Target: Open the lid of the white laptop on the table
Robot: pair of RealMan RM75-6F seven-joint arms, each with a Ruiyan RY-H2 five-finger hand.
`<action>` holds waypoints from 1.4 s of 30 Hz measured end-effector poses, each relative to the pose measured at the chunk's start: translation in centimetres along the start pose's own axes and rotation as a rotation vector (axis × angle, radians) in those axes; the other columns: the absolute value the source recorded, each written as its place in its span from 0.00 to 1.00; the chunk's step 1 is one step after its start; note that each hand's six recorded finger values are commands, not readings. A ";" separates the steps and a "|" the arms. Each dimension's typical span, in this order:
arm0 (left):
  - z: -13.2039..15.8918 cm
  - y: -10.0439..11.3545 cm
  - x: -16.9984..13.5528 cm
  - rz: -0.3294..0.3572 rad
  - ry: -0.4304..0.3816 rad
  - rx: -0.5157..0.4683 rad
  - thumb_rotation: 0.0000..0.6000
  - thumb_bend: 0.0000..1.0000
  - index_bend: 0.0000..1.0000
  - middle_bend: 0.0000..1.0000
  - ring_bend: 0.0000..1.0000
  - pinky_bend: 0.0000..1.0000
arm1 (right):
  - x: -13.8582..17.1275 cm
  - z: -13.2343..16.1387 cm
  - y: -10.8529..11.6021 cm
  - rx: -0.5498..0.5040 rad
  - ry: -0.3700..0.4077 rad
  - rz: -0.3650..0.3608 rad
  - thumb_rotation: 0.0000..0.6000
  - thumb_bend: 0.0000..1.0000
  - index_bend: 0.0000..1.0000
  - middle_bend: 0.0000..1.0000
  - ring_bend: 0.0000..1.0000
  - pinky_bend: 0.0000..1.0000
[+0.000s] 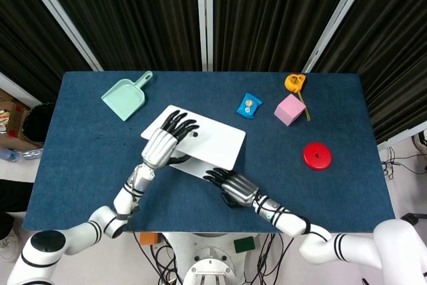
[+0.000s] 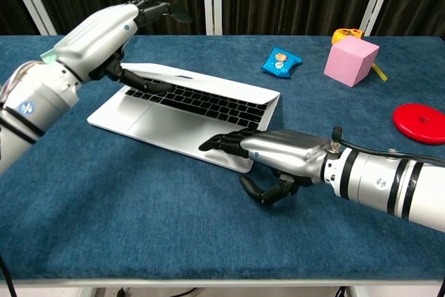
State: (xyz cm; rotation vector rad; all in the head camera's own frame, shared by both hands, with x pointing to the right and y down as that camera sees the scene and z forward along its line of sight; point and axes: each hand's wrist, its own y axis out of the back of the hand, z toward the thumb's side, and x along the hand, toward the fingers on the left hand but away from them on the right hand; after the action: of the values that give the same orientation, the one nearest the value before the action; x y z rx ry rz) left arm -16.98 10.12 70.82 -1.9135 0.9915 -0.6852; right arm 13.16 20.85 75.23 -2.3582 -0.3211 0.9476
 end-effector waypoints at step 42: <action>-5.0 6.7 16.2 -0.101 0.291 0.050 1.00 0.53 0.17 0.19 0.08 0.07 | -2.1 -3.1 0.5 -0.098 -0.116 -0.031 1.00 0.78 0.00 0.01 0.00 0.00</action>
State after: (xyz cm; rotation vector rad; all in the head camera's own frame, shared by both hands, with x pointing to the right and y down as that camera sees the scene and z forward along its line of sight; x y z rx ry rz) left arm -14.57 -7.86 68.76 -1.8635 1.0482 -1.0597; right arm 13.80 18.29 77.95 -2.3841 -0.4578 1.0789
